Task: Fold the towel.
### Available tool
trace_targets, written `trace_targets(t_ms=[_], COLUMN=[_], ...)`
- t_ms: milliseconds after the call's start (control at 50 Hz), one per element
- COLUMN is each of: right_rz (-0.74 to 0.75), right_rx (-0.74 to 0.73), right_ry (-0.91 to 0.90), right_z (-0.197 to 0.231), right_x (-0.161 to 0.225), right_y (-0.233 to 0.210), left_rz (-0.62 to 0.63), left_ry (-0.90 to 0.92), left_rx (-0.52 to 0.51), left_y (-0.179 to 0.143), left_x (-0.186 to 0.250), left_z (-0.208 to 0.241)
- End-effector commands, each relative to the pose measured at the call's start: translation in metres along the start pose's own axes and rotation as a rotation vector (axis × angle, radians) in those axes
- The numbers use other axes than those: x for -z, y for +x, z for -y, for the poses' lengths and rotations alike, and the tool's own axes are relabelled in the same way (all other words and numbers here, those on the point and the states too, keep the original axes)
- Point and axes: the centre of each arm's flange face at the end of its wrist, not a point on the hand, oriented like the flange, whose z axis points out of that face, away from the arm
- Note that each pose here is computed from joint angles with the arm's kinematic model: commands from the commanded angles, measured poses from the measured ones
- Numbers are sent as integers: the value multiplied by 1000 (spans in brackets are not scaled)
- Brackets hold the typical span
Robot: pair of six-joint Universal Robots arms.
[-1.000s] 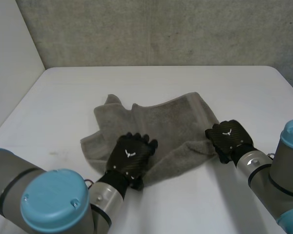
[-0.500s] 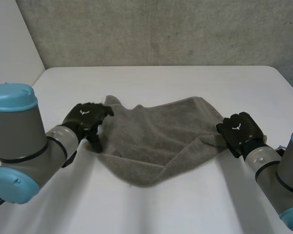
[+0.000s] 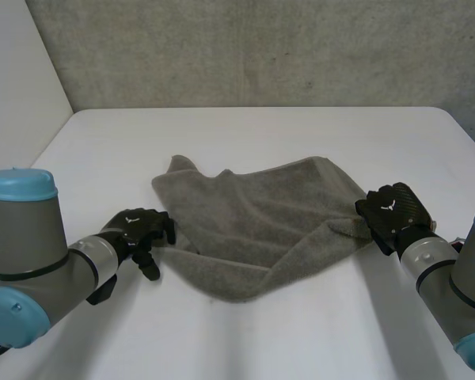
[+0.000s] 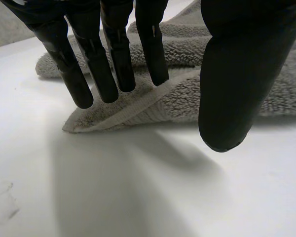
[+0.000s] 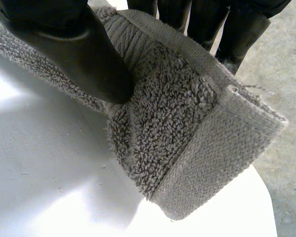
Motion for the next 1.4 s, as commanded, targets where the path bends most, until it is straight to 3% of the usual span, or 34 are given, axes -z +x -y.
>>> trace_targets(t_ms=[20, 280, 420, 580, 620, 680, 840, 1020, 1240, 1320, 1400], right_rz=[0, -9, -34, -85, -84, -84, -117, -69, 73, 31, -26], right_rx=[0, 1, 6, -17, -75, -104, -133, -147, -206, -229, -252], right_ry=[0, 4, 3, 66, 66, 63, 181, 175, -22, 69, 184], right_z=[0, 2, 7, 63, 84, 93, 160, 182, 133, 129, 137], right_x=[0, 1, 3, 35, 48, 54, 105, 120, 24, -38, -69], right_y=[0, 2, 7, 50, 67, 75, 127, 139, 121, 120, 125], left_rz=[5, 4, 20, 92, 147, 195, 240, 238, 188, 211, 252], left_ry=[38, 35, 118, 376, 521, 599, 640, 588, 335, 318, 395], left_rx=[-9, -15, -31, -77, -102, -117, -126, -110, -68, -73, -93], left_y=[-1, 1, 0, -9, -18, -24, -23, -24, -46, -61, -64], left_x=[-11, -16, -4, 50, 86, 120, 177, 180, 82, 27, 1], left_z=[-5, -11, 13, 86, 125, 148, 180, 183, 148, 153, 177])
